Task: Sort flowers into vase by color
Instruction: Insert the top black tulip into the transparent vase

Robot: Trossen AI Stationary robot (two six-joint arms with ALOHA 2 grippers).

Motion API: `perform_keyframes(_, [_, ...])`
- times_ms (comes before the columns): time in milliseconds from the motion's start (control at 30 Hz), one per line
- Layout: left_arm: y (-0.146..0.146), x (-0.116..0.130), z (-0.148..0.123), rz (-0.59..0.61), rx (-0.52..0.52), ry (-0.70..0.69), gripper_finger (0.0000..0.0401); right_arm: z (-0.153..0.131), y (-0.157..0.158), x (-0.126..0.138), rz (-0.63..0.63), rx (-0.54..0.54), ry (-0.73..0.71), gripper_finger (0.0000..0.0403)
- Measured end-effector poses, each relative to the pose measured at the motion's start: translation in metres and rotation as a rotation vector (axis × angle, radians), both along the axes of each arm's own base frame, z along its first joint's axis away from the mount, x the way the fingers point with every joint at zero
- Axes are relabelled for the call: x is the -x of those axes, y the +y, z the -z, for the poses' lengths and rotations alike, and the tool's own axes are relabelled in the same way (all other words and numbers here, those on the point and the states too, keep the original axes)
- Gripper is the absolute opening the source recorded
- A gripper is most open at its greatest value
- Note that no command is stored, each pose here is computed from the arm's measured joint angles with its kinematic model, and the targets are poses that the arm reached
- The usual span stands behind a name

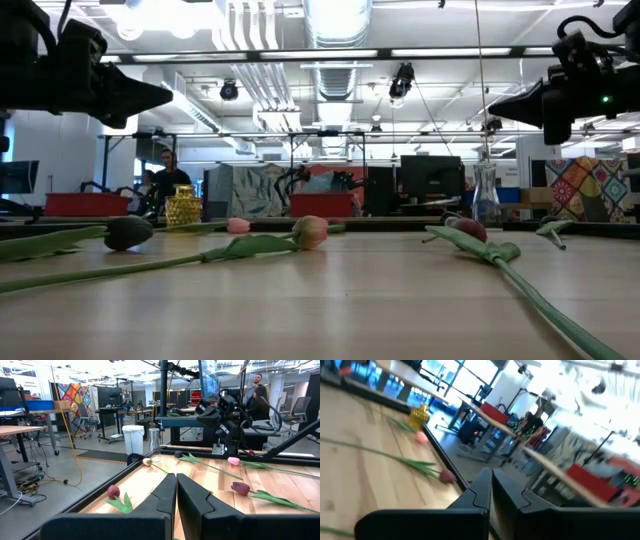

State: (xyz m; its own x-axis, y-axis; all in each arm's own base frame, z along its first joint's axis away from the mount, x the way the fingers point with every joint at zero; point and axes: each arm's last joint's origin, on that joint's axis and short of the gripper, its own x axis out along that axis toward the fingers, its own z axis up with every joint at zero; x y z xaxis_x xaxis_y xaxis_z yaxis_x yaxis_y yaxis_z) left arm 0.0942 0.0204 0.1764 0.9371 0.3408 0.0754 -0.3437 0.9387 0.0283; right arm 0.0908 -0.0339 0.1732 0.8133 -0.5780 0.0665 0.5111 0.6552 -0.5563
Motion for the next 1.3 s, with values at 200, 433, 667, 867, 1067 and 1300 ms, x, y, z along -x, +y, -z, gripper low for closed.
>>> perform_keyframes(200, [0.0,0.0,0.0,0.0,0.0,0.0,0.0,0.0,0.0,0.0,0.003,0.032,0.02,0.0009])
perform_keyframes(433, [0.0,0.0,0.0,0.0,0.0,0.001,0.0,0.0,0.001,-0.001,-0.047,-0.048,-0.038,0.0009])
perform_keyframes(667, [0.0,0.0,0.0,0.0,0.0,0.0,0.0,-0.001,0.007,-0.003,-0.306,-0.746,-0.413,0.0009])
perform_keyframes(867, [0.0,0.0,0.0,0.001,0.0,0.0,0.0,-0.003,0.004,-0.002,-0.233,-0.961,-0.616,0.0009])
perform_keyframes(1067, [0.0,0.0,0.0,0.0,0.0,0.001,0.0,-0.017,0.002,0.0,-0.246,-0.885,-0.758,0.0009])
perform_keyframes(1300, [0.0,0.0,0.0,0.0,0.0,0.0,0.0,-0.017,-0.001,-0.007,-0.077,-1.065,-0.705,0.0009])
